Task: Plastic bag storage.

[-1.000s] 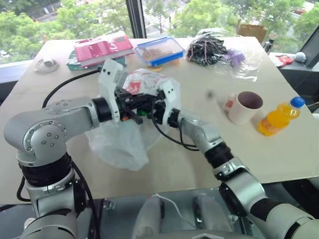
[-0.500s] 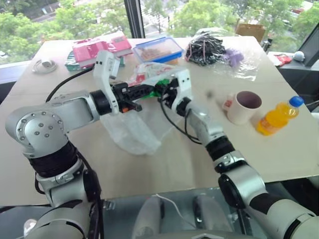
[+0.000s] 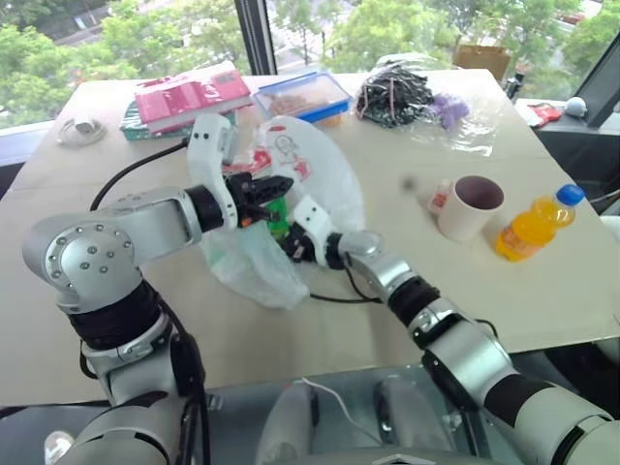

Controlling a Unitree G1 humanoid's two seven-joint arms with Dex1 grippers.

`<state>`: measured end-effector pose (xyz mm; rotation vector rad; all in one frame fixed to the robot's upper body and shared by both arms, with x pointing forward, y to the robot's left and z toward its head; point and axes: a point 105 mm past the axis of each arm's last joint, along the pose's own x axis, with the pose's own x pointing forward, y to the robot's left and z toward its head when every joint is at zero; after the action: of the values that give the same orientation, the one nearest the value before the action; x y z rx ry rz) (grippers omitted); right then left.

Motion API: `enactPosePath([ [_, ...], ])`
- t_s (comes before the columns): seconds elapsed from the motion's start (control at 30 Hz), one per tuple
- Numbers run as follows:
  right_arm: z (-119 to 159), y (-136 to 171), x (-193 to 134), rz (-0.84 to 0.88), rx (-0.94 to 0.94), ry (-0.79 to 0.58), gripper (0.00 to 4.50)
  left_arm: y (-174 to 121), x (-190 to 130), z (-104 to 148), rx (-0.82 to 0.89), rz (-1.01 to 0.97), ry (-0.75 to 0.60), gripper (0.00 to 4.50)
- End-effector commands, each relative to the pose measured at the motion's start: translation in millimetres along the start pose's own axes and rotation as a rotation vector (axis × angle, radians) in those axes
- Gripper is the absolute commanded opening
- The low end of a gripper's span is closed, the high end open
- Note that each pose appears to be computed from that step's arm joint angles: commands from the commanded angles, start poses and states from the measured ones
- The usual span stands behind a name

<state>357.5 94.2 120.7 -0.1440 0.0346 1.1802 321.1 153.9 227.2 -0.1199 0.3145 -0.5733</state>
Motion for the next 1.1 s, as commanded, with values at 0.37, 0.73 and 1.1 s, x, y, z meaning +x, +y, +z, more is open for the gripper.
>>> enactPosePath([
  [0.37,98,-9,-115,-0.216,-0.116,-0.143,3.19,22,25,11,0.026,0.077,-0.091,0.0],
  [0.73,86,-62,-241,-0.871,-0.205,-0.028,3.19,22,40,12,0.044,0.053,-0.099,0.0],
  [1.1,47,-59,-287,-0.873,-0.268,0.29,3.19,15,48,6,0.07,0.017,-0.083,0.0],
])
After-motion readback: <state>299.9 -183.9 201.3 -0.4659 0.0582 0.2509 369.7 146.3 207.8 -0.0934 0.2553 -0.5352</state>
